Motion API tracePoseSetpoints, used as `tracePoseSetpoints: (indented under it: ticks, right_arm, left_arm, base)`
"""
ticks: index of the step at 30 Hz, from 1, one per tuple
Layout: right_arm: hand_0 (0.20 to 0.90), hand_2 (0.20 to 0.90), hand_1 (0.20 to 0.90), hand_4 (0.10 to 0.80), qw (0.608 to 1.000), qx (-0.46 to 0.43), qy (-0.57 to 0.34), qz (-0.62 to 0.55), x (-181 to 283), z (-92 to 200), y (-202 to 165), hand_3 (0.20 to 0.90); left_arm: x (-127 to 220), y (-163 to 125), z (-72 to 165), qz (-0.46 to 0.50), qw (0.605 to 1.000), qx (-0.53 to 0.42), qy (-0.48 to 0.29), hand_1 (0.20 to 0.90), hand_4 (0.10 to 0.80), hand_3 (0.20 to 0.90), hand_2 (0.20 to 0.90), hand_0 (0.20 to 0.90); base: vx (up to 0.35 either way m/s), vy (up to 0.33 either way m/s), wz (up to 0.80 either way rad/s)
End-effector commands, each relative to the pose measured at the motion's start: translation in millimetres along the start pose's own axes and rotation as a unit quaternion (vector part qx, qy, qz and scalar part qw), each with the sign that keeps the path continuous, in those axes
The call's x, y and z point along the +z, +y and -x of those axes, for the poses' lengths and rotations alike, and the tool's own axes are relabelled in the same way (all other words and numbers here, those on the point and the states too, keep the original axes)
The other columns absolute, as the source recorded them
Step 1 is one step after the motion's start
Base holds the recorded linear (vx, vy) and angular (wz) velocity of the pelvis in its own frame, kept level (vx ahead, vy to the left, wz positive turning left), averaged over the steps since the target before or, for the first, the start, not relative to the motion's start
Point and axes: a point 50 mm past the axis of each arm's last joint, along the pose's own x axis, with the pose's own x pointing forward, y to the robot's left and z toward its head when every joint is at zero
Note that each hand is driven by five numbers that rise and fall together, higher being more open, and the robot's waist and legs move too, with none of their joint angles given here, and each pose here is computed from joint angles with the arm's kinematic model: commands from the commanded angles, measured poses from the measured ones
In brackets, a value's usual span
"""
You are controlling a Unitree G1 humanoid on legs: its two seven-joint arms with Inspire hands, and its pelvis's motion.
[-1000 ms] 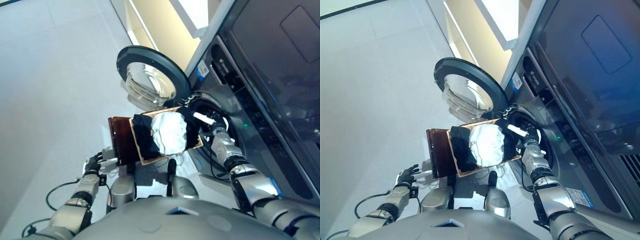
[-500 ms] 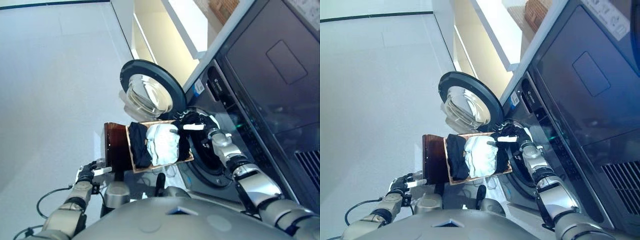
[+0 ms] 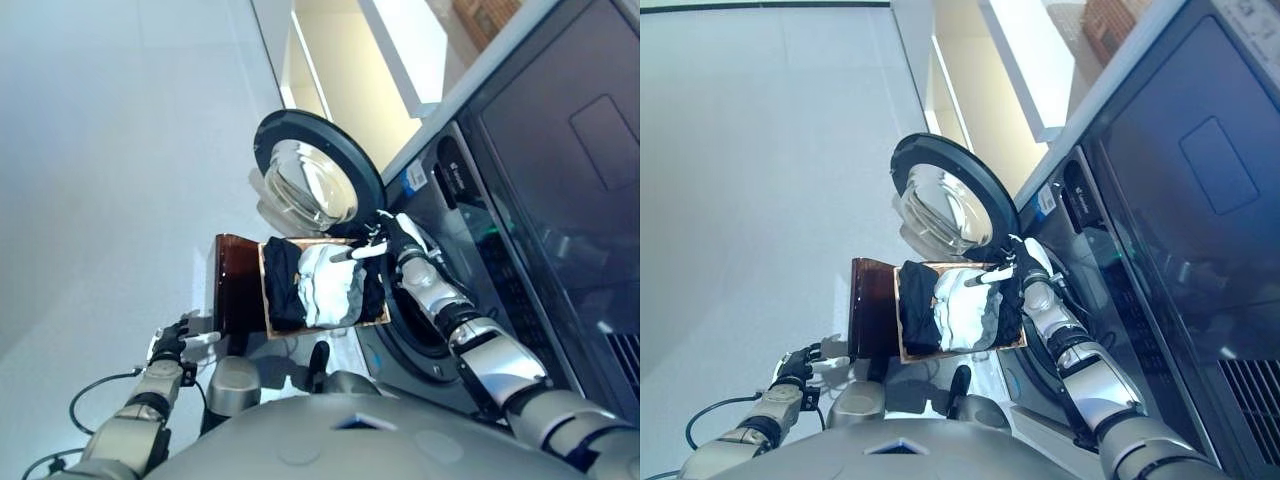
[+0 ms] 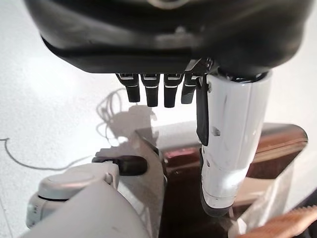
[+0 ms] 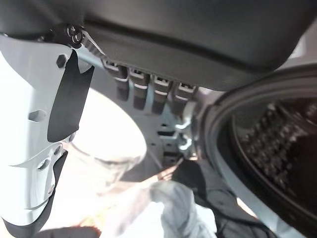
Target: Pick up the clothes and place them into the washing machine
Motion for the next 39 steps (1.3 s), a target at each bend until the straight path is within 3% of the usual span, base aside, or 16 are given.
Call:
tracePoseSetpoints:
  ticks: [1,20,29,39]
  right_arm:
    - [0.9,0.9,0.9,0.8,0.992,-0.076,-0.084,0.06,31,-6,-41,0.9]
    - [0.9,0.9,0.9,0.8,0.959,-0.014,-0.098,0.265,-15,19,9,0.9]
    - [0.9,0.9,0.9,0.8,0.932,-0.058,-0.134,0.332,17,4,-14,0.9]
    - [0.9,0.9,0.9,0.8,0.923,-0.118,-0.13,0.342,36,-7,-43,0.9]
  left_arm:
    - [27,13,-5,-0.018,0.998,0.029,-0.051,0.9,0.8,0.9,0.9,0.9]
    - [38,5,-2,0.054,0.994,0.024,-0.092,0.9,0.8,0.9,0.9,0.9]
    - [78,-5,1,0.106,0.982,0.016,-0.158,0.9,0.8,0.9,0.9,0.9]
    - [79,-11,1,0.1,0.983,0.013,-0.154,0.9,0.8,0.9,0.9,0.9]
  base:
    - [0.0,0.0,0.0]
    - [0.024,-0.001,-0.01]
    - [-0.092,0.004,0.03]
    - [-0.037,0.006,0.08]
